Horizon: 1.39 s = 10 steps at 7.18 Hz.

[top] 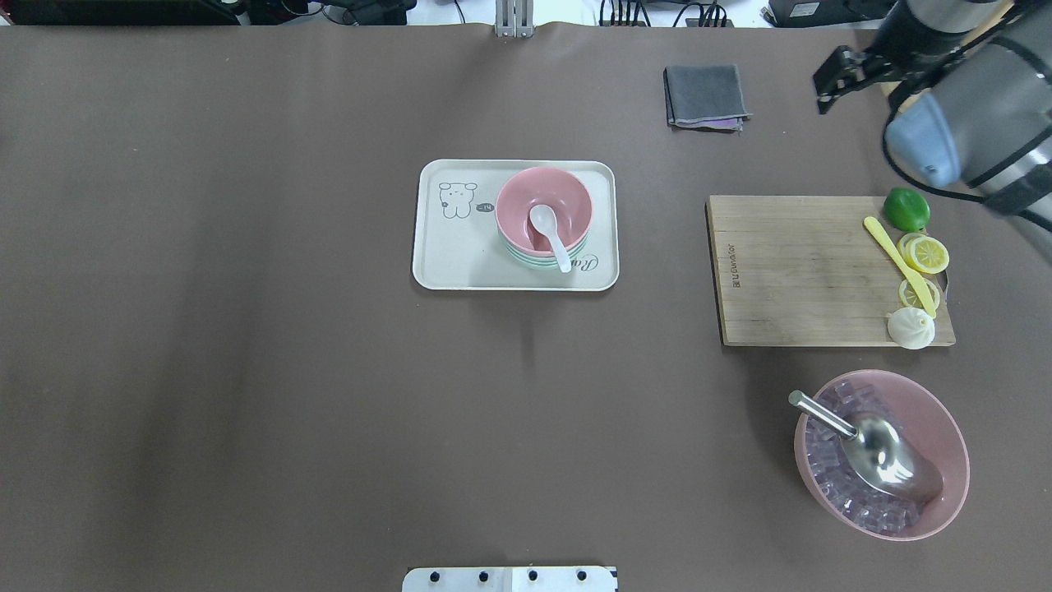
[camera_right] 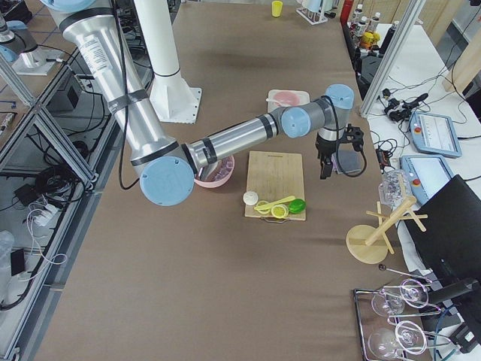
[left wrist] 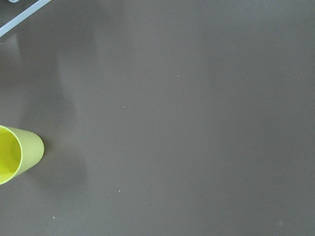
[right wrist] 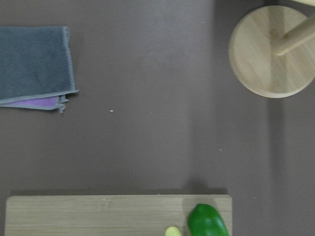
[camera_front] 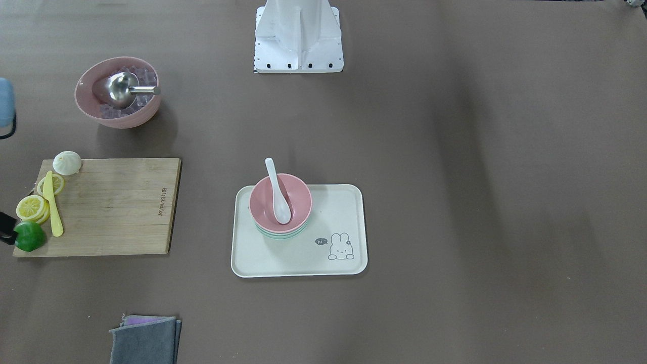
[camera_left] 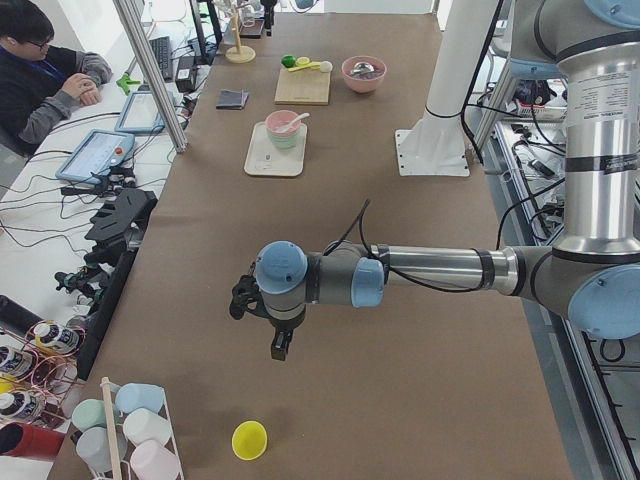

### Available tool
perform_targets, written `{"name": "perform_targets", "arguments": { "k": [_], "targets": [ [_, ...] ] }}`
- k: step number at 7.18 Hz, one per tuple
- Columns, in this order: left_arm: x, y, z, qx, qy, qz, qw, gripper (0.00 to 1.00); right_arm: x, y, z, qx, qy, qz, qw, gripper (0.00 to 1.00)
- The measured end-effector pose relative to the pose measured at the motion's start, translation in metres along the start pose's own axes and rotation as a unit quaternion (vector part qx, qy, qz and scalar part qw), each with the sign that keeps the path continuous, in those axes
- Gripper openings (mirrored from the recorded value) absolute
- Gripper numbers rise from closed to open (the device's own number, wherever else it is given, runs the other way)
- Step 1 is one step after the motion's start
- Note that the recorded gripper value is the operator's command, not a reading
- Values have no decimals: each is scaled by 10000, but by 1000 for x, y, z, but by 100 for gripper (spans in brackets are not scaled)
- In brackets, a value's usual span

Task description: Stack pink bowl on green and place spoon

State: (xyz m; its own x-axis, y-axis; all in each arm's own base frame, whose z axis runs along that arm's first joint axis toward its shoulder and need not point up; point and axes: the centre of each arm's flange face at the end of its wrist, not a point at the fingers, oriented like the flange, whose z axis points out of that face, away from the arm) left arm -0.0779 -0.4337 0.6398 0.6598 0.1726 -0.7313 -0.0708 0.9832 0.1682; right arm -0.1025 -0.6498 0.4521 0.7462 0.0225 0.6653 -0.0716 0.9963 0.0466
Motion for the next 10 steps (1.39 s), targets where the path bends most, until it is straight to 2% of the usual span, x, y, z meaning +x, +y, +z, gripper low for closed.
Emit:
{"name": "perform_targets", "arguments": {
  "k": [2, 5, 7, 10],
  "targets": [
    [-2, 29, 5, -90, -3, -98, 9999, 99, 103, 26, 0, -92, 72, -120, 9999, 100],
    [0, 22, 1, -33, -7, -78, 10000, 99, 220, 102, 23, -374, 149, -419, 9983, 100],
    [5, 9, -6, 64, -11, 49, 10000, 99, 255, 156, 26, -449, 170, -276, 9985, 100],
    [7, 6, -8, 110, -3, 102, 9999, 99, 259, 183, 14, -396, 164, -106, 9990, 100]
  ]
}}
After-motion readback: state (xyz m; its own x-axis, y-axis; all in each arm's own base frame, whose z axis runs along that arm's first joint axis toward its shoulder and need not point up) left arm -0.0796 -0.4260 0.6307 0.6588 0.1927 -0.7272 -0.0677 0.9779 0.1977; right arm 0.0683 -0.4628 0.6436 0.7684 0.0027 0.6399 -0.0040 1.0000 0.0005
